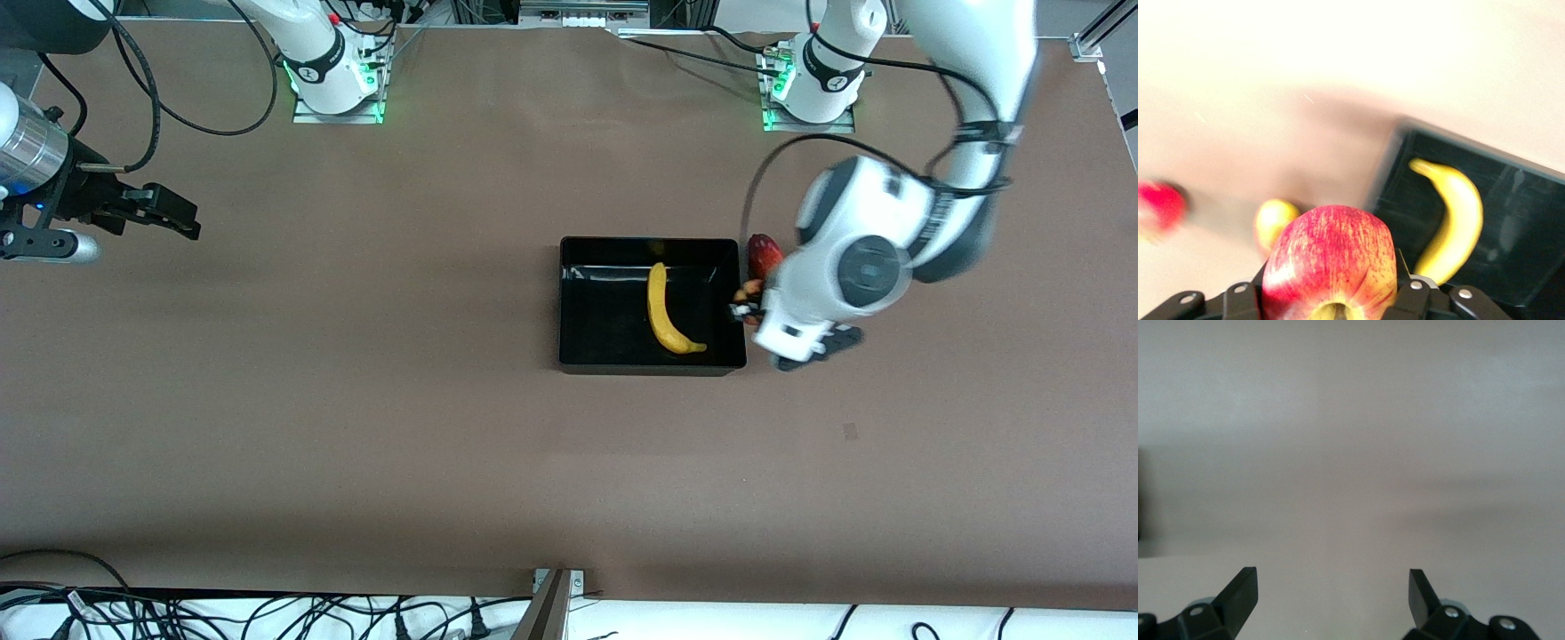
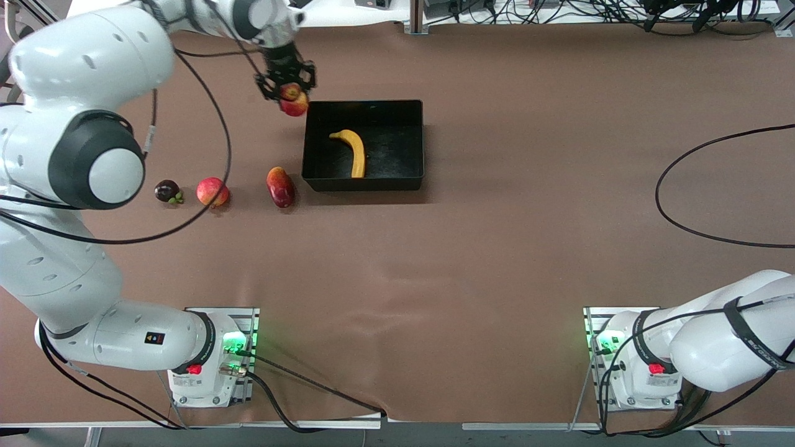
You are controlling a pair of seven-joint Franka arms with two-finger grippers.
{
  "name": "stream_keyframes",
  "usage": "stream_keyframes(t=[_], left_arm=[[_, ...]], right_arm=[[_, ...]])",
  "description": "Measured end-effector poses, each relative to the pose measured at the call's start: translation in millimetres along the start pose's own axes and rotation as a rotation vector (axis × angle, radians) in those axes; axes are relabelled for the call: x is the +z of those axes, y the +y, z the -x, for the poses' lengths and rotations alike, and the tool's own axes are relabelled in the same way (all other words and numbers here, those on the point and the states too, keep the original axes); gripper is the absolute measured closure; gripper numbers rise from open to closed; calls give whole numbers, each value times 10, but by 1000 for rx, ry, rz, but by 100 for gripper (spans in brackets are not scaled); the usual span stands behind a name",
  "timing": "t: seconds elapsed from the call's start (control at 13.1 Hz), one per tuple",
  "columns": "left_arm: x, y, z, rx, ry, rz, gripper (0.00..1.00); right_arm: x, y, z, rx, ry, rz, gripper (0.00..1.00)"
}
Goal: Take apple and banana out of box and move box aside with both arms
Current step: 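Lift the apple out and set it on the table beside the tray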
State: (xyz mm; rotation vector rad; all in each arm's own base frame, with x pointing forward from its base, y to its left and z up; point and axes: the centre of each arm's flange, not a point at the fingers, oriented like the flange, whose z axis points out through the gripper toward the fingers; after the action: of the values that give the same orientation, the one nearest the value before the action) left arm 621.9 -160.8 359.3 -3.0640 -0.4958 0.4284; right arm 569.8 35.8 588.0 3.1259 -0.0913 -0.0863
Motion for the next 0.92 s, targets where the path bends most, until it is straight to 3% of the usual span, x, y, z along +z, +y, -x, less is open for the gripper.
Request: stream_keyframes(t=[0.31,0.76,0.92], left_arm=[[367,-1106,-822,146,28,-1,34],[1430,-1220,-1385,201,152,-3,34],[1461,-1235,-1417,201,168,0,34]], right_arm=[[-4,5,-2,1,2,0,0],[-7,5,-2,1,3,0,0],[-7,5,-2,1,3,0,0]])
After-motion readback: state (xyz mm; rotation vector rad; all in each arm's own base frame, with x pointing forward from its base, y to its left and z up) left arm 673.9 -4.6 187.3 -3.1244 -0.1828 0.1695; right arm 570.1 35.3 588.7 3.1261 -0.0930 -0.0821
